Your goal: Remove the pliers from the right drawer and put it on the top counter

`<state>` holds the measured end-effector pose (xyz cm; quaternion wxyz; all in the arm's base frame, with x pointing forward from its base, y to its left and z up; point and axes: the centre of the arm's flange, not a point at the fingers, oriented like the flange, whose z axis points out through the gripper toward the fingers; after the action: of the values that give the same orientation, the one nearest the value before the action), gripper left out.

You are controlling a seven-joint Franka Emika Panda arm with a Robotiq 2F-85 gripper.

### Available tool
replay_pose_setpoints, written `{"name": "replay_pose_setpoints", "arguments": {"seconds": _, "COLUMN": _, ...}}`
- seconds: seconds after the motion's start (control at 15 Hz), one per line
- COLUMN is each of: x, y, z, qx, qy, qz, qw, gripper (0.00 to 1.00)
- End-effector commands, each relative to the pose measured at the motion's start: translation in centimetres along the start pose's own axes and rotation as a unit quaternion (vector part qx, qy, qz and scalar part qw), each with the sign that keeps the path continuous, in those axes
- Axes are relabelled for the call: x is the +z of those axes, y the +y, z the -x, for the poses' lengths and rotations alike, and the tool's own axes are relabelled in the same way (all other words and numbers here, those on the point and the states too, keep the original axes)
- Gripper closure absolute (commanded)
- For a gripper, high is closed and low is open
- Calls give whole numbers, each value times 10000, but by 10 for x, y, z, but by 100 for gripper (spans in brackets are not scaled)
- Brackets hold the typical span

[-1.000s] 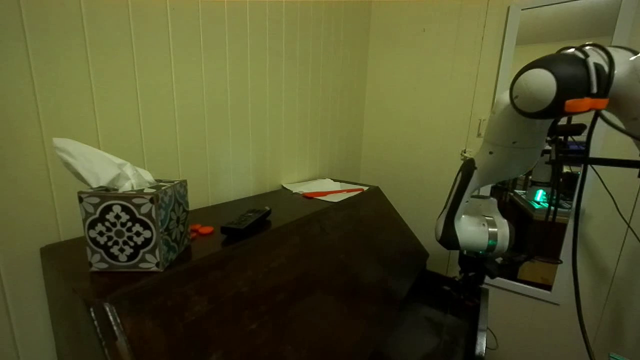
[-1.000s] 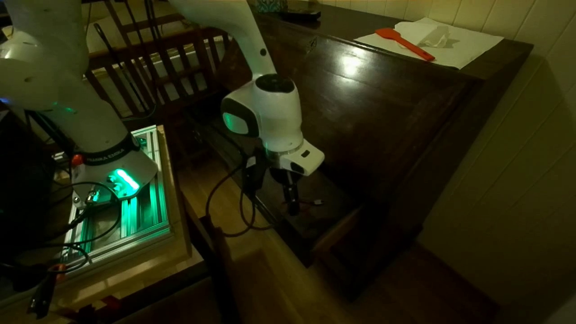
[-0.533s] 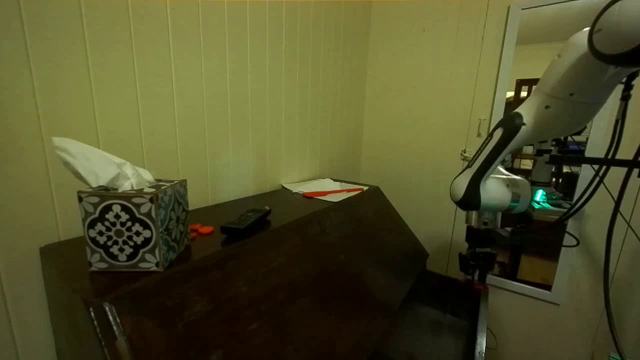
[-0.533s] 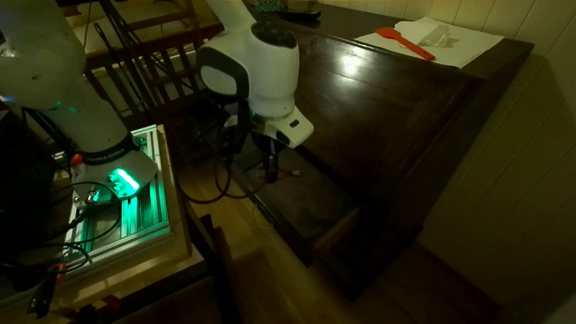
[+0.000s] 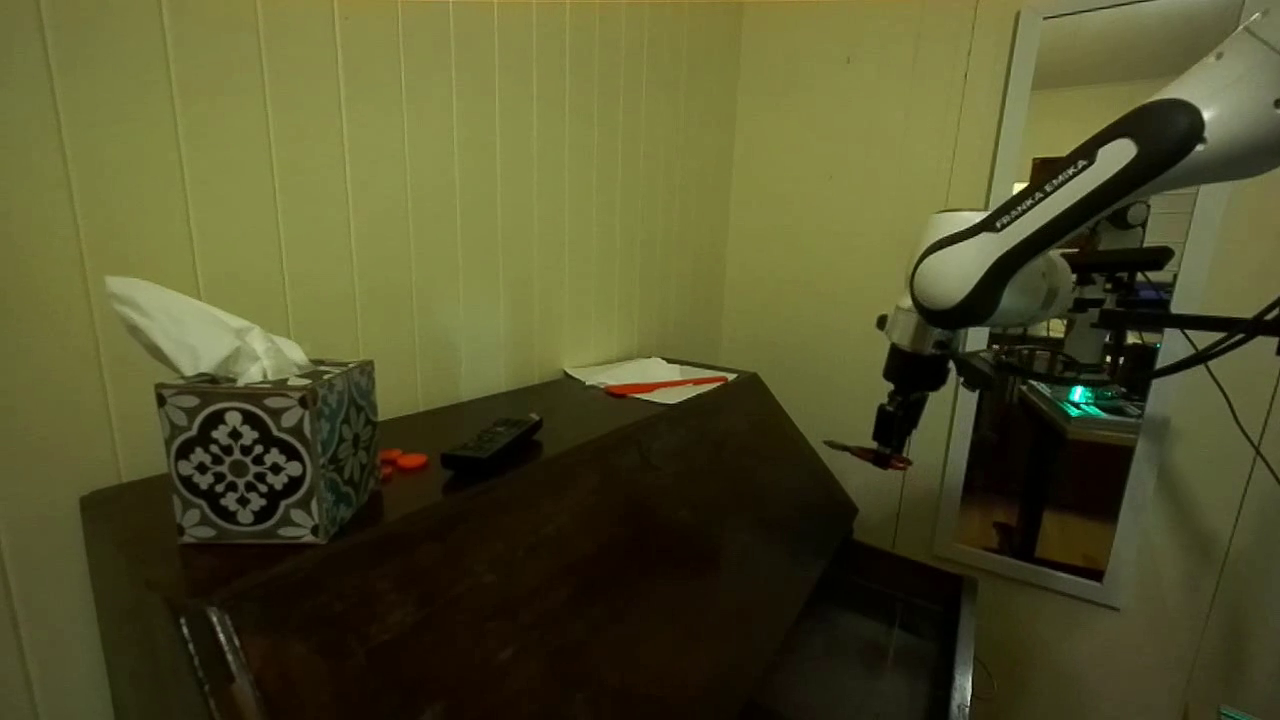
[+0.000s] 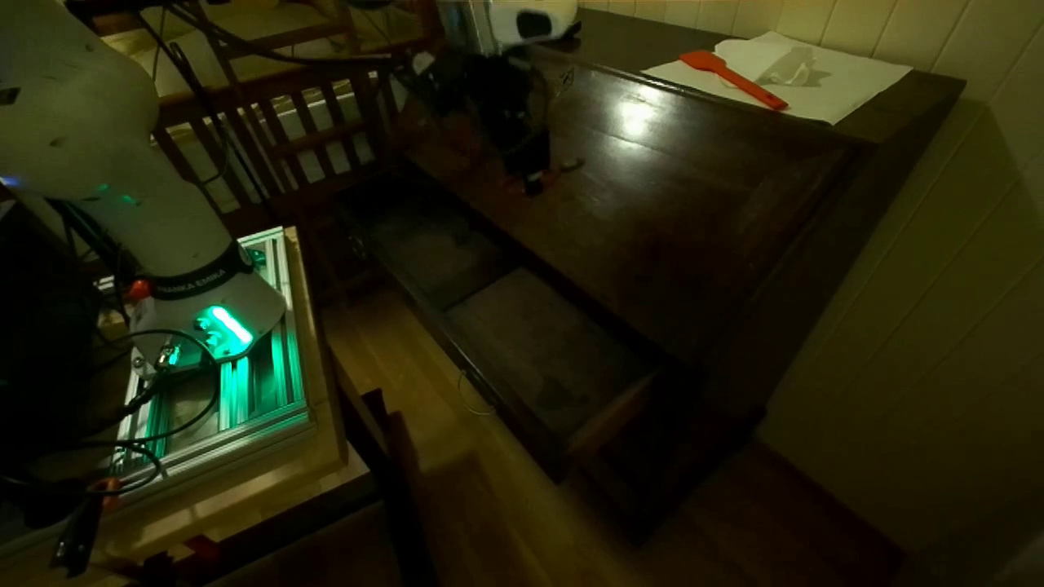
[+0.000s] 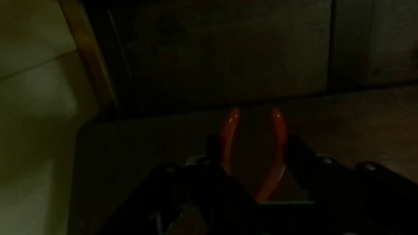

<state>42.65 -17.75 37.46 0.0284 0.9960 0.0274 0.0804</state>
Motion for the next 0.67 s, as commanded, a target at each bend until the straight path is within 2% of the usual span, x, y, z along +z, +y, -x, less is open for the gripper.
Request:
{"name": "replay_pose_setpoints", "arguments": {"seconds": 0.0, "x": -70, "y": -68, "z": -33, "qx": -721, "qy": 594, "qz": 272, "qw": 9953, "gripper": 71}}
{"name": "replay_pose_setpoints", "arguments": {"seconds": 0.07, "x": -85, "y": -91, "z": -46, "qx": -849, "qy": 745, "qz": 165, "qw": 9935, "gripper": 71}}
{"name": "replay_pose_setpoints", "arguments": {"seconds": 0.13, "x": -55, "y": -61, "z": -32, "qx": -658, "qy": 569, "qz": 192, "qw": 9960, "gripper": 46}}
{"name": "replay_pose_setpoints", "arguments": {"seconds": 0.2, "x": -70, "y": -80, "z": -39, "qx": -803, "qy": 695, "qz": 208, "qw": 9941, "gripper": 46}}
{"name": "replay_pose_setpoints", "arguments": {"seconds": 0.33, "x": -81, "y": -97, "z": -43, "qx": -919, "qy": 779, "qz": 210, "qw": 9925, "gripper": 46}}
{"name": "replay_pose_setpoints", "arguments": {"seconds": 0.6, "x": -80, "y": -91, "z": -42, "qx": -857, "qy": 765, "qz": 205, "qw": 9932, "gripper": 46}}
